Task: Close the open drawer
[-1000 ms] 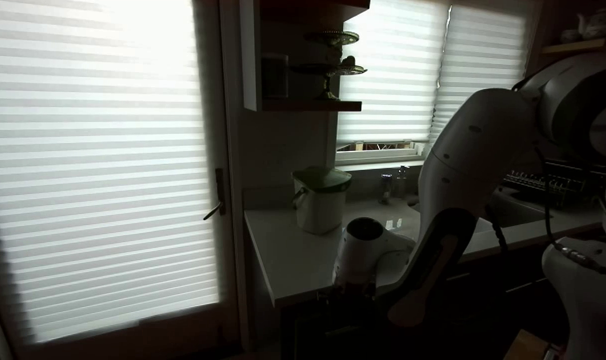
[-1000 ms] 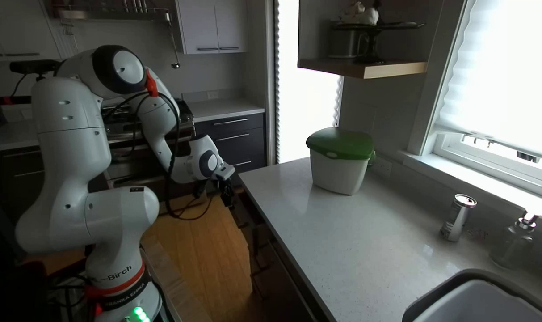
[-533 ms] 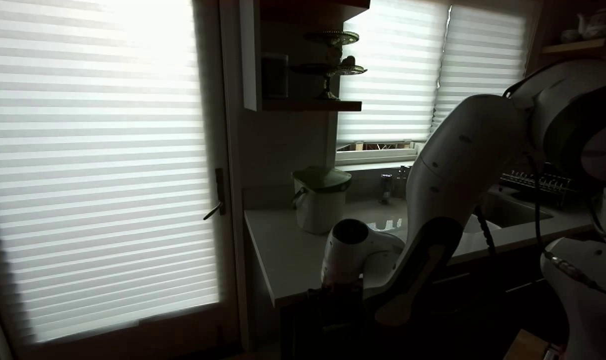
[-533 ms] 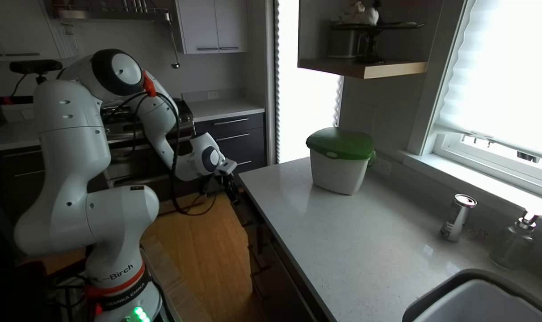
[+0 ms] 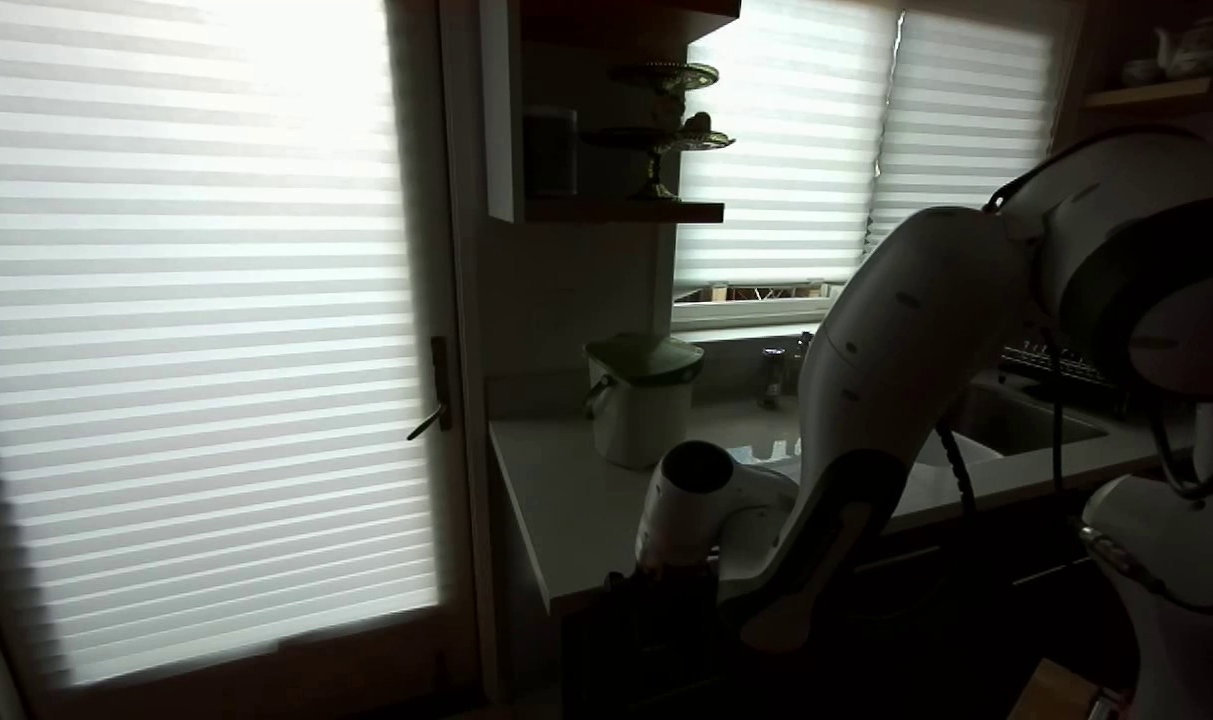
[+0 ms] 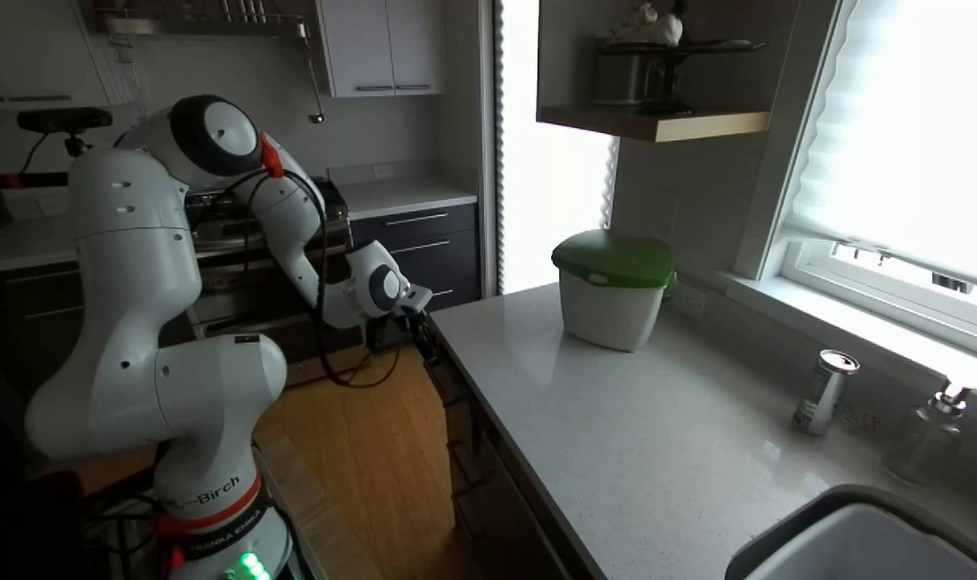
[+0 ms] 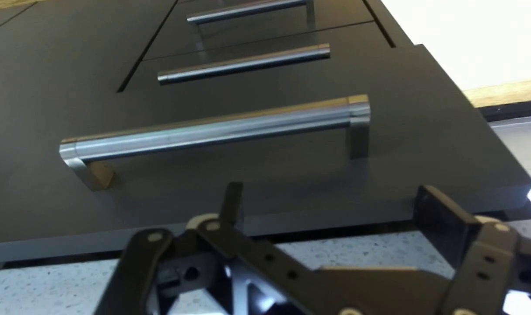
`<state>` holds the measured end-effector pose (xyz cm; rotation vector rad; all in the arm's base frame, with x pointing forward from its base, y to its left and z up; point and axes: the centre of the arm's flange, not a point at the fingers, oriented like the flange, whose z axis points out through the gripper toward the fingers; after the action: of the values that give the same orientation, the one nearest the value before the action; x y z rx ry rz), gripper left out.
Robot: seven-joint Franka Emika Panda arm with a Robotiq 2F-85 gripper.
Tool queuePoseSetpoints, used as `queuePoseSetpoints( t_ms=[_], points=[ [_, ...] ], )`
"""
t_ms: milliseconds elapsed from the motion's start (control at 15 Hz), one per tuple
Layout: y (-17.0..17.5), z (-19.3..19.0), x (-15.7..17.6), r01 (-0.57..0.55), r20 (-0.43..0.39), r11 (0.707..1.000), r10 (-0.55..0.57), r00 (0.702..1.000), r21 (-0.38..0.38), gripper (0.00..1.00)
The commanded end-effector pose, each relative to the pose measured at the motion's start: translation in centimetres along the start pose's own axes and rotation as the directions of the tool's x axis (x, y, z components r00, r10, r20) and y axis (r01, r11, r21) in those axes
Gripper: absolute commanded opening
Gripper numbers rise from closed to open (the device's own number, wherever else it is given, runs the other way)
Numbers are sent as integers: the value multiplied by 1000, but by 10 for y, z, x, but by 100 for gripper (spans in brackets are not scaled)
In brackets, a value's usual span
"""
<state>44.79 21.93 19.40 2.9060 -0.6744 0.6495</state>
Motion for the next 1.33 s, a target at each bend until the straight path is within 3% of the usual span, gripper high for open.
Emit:
queuePoseSetpoints(
  t_ms=[0, 200, 400, 667, 1133, 1200, 1267],
  points=[
    [11, -14, -1, 37, -33, 999, -36, 999, 35, 100],
    [22, -44, -1, 77, -39, 996, -75, 996, 52, 100],
    [37, -70, -17, 177, 95, 984, -179, 979, 26, 100],
    [39, -73, -37, 258, 201, 966, -253, 946, 2, 100],
    [32, -39, -22, 338, 236, 941, -332, 913, 17, 100],
    [34, -56, -29, 314, 213, 949, -306, 928, -4, 100],
    [36, -54, -26, 326, 217, 945, -318, 923, -1, 100]
  ],
)
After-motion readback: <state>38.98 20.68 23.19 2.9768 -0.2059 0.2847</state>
